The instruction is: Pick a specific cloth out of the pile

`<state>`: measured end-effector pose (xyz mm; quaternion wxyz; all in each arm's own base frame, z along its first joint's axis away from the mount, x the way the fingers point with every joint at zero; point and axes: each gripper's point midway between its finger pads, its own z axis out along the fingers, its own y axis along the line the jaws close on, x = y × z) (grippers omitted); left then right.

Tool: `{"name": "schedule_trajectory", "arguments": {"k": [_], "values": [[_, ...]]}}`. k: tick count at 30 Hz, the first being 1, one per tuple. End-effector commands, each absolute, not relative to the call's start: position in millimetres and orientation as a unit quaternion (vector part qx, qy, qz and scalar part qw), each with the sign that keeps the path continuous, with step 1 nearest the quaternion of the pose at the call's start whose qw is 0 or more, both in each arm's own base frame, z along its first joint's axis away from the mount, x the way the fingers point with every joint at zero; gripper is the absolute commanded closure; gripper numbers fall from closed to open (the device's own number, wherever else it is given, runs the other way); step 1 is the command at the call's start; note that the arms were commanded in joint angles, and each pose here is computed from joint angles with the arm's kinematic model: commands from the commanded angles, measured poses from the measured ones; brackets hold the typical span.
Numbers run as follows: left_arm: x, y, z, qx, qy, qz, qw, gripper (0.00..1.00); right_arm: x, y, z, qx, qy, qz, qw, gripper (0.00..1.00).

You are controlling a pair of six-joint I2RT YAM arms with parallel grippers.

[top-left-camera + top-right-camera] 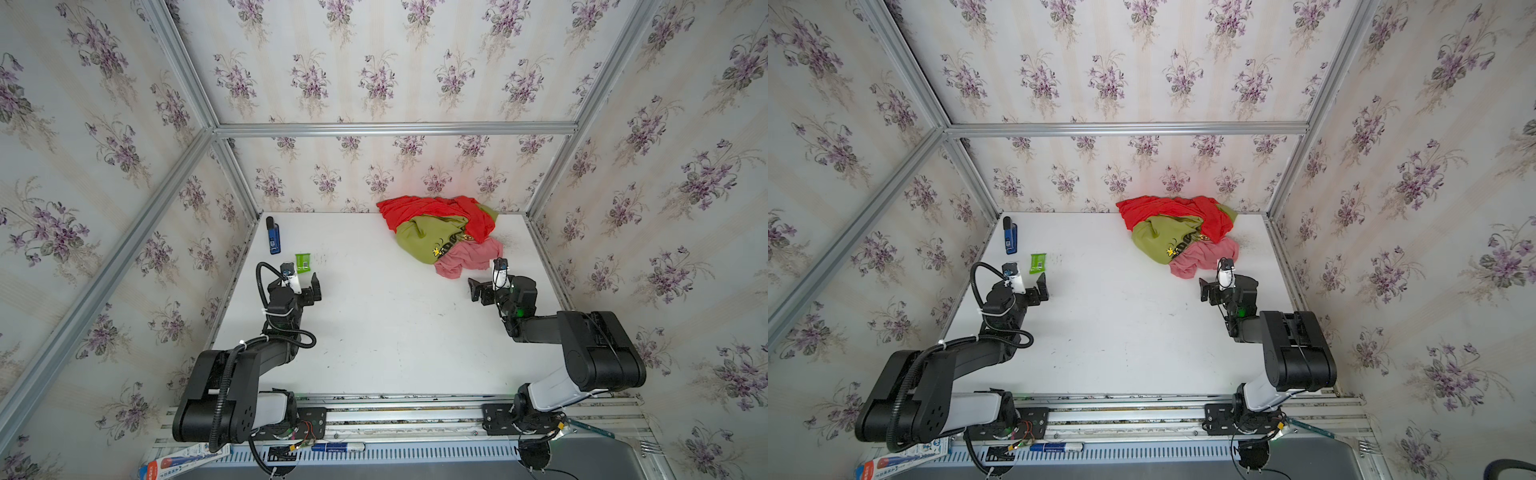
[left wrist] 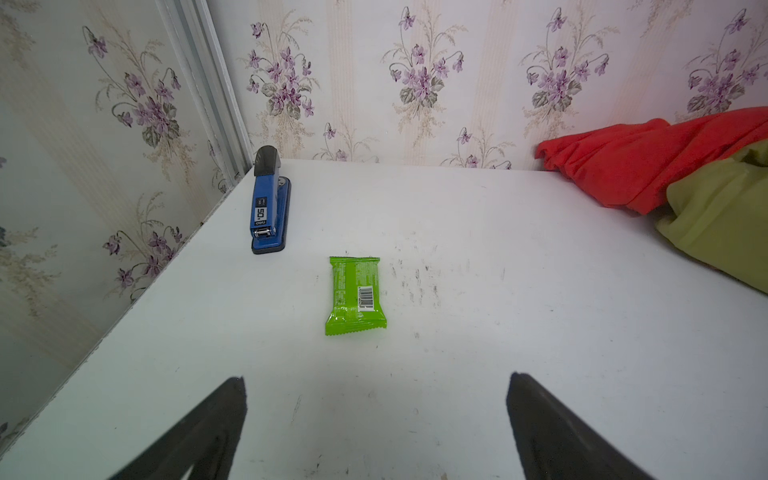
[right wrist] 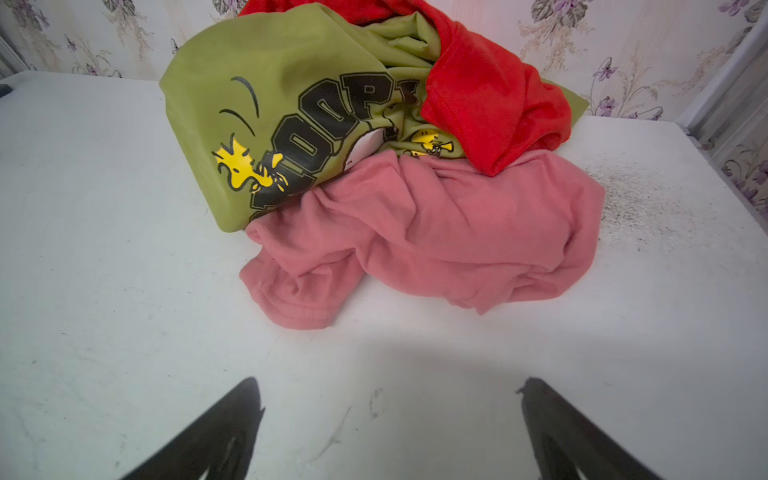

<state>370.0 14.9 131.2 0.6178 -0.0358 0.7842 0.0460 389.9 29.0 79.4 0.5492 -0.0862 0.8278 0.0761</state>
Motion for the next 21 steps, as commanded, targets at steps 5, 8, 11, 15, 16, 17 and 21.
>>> {"name": "schedule_trajectory", "arguments": {"k": [5,8,11,15,16,17,21], "values": [[373,14,141,-0.036,0.774,0.044,0.631,0.00,393,32,98,-0.097,0.802,0.079,0.583,0.00],[372,14,141,-0.035,0.773,0.043,0.632,0.00,392,28,98,-0.086,0.803,0.071,0.586,0.00],[371,13,141,-0.034,0.772,0.042,0.633,0.00,393,24,98,-0.074,0.805,0.064,0.586,0.00],[371,13,142,-0.035,0.771,0.042,0.635,0.00,394,23,98,-0.073,0.805,0.063,0.585,0.00],[371,14,142,-0.034,0.771,0.042,0.635,0.00,393,23,97,-0.074,0.806,0.063,0.584,0.00],[371,14,142,-0.035,0.770,0.041,0.636,0.00,394,23,98,-0.073,0.805,0.063,0.585,0.00],[370,14,142,-0.035,0.769,0.042,0.636,0.00,394,23,98,-0.073,0.806,0.062,0.584,0.00]]}}
